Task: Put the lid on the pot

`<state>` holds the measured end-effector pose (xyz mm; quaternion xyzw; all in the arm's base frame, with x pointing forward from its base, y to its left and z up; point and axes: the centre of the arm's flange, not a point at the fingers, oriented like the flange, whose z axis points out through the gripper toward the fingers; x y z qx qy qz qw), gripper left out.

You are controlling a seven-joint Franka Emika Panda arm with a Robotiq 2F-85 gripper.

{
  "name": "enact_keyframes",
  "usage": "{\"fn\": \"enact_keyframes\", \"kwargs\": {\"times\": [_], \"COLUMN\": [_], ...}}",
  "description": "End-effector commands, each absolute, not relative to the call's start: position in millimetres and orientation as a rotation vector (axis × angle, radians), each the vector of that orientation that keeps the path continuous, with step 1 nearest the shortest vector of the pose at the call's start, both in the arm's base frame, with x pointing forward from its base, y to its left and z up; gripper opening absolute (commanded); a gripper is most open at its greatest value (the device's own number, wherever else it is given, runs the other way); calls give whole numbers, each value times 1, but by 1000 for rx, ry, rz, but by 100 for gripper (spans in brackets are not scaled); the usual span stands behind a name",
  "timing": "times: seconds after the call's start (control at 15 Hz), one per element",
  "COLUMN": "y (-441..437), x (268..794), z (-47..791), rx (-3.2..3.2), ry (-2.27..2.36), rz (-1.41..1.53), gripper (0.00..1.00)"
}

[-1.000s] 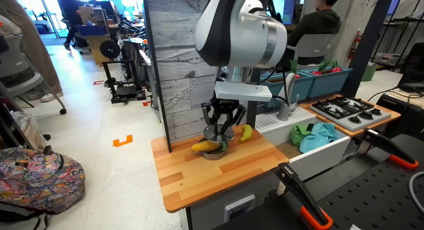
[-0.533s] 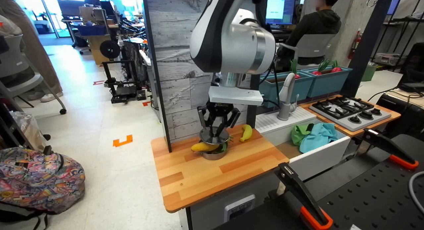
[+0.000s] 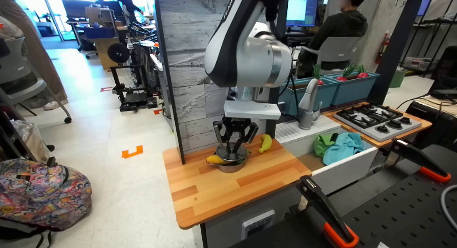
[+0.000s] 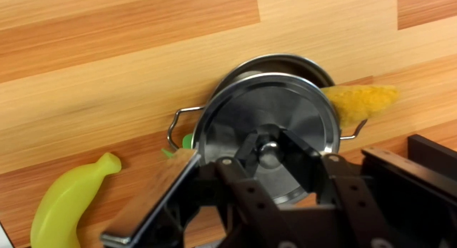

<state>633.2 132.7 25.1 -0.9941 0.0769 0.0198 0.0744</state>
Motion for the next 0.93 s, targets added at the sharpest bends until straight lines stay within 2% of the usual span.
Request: {"fn": "enact_keyframes", "kwargs": {"times": [0.0,0.33,0.53,0.87], "y": [137,137,139,147], "x": [645,645,640,619], "z": [19,22,29,54], "rx": [-3010,-3011,-3006,-2990], "ry": [249,261,254,232], "rz": [91,116,121,106], "gripper": [33,78,100,100]}}
